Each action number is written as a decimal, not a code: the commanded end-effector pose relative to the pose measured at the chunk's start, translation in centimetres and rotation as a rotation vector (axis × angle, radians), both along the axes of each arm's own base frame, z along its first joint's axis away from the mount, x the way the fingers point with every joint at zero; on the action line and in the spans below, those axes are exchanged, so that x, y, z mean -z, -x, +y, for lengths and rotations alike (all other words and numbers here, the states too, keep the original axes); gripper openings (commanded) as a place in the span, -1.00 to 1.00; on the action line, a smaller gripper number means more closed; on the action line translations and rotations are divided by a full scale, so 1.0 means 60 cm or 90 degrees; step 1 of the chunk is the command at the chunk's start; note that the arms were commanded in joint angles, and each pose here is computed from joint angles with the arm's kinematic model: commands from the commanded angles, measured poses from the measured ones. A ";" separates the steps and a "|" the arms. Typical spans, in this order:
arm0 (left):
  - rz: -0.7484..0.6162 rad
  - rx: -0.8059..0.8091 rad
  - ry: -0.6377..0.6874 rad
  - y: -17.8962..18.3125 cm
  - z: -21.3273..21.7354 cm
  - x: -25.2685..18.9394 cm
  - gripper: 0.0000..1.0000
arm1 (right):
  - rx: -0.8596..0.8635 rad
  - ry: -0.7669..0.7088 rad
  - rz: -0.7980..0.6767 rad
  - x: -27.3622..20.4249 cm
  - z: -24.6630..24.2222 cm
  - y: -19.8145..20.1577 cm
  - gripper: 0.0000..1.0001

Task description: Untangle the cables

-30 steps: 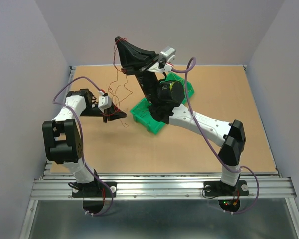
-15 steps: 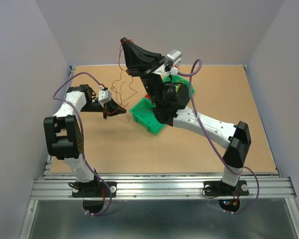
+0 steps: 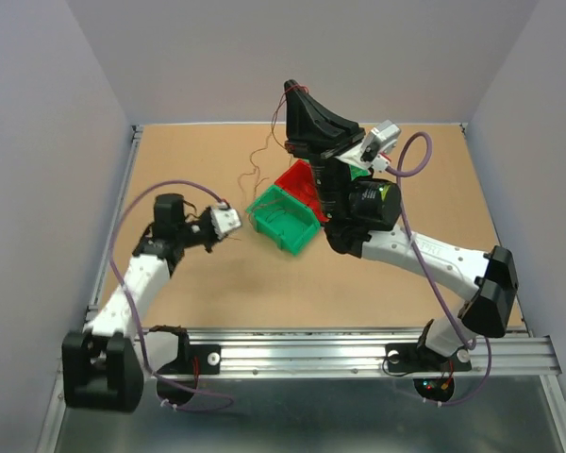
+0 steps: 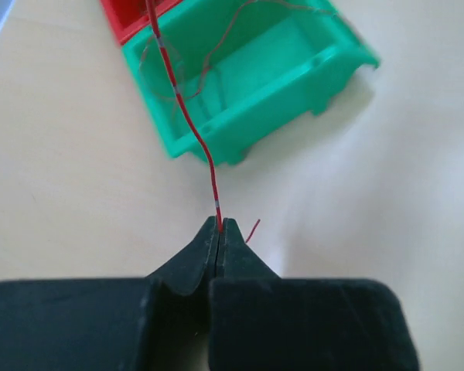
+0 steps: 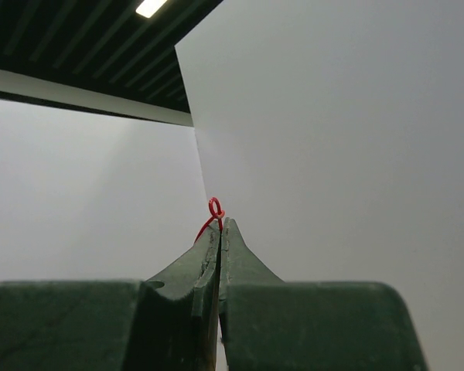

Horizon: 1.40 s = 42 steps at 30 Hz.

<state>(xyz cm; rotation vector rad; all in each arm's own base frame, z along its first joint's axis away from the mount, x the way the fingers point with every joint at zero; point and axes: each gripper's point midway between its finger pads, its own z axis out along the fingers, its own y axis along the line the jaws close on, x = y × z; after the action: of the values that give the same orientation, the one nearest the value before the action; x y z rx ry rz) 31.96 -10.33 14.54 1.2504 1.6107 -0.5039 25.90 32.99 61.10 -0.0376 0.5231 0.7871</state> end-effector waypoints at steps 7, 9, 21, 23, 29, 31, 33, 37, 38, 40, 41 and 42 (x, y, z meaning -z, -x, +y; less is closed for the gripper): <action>-0.156 -0.346 0.100 -0.104 0.012 -0.166 -1.00 | 0.145 -0.033 0.096 0.063 -0.181 0.013 -0.99; -0.158 -0.377 0.103 -0.115 0.036 -0.174 -1.00 | 0.175 -0.054 0.109 0.060 -0.226 0.021 -0.99; -0.021 -0.518 0.227 -0.168 0.221 -0.123 -1.00 | 0.209 -0.083 0.156 0.133 -0.378 0.091 -0.99; -0.039 -0.529 0.227 -0.164 0.225 -0.128 -1.00 | 0.196 -0.034 0.174 0.139 -0.354 0.082 -0.99; -0.098 -0.534 0.236 -0.139 0.224 -0.169 -1.00 | 0.211 0.126 0.233 0.218 -0.223 0.001 -0.99; -0.117 -0.531 0.240 -0.128 0.219 -0.179 -1.00 | 0.201 0.143 0.234 0.222 -0.194 -0.015 -0.99; -0.136 -0.522 0.245 -0.118 0.213 -0.189 -1.00 | 0.185 0.171 0.235 0.242 -0.157 -0.043 -0.99; -0.146 -0.508 0.256 -0.107 0.203 -0.198 -1.00 | 0.068 0.178 0.233 0.268 -0.108 -0.086 -0.99; -0.147 -0.507 0.257 -0.105 0.203 -0.197 -1.00 | 0.067 0.179 0.236 0.275 -0.120 -0.111 -0.99; -0.154 -0.515 0.265 -0.102 0.205 -0.205 -1.00 | 0.001 0.161 0.264 0.295 -0.103 -0.139 -0.99; -0.159 -0.525 0.268 -0.102 0.208 -0.206 -1.00 | -0.009 0.170 0.265 0.304 -0.104 -0.155 -0.99; -0.162 -0.529 0.270 -0.101 0.210 -0.208 -1.00 | -0.018 0.168 0.271 0.310 -0.100 -0.165 -0.99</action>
<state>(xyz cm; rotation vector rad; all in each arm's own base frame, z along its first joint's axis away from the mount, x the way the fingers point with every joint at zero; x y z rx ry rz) 38.34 2.41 24.68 0.2630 1.6204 -0.1479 35.44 25.98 37.80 -0.1578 1.1448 0.5001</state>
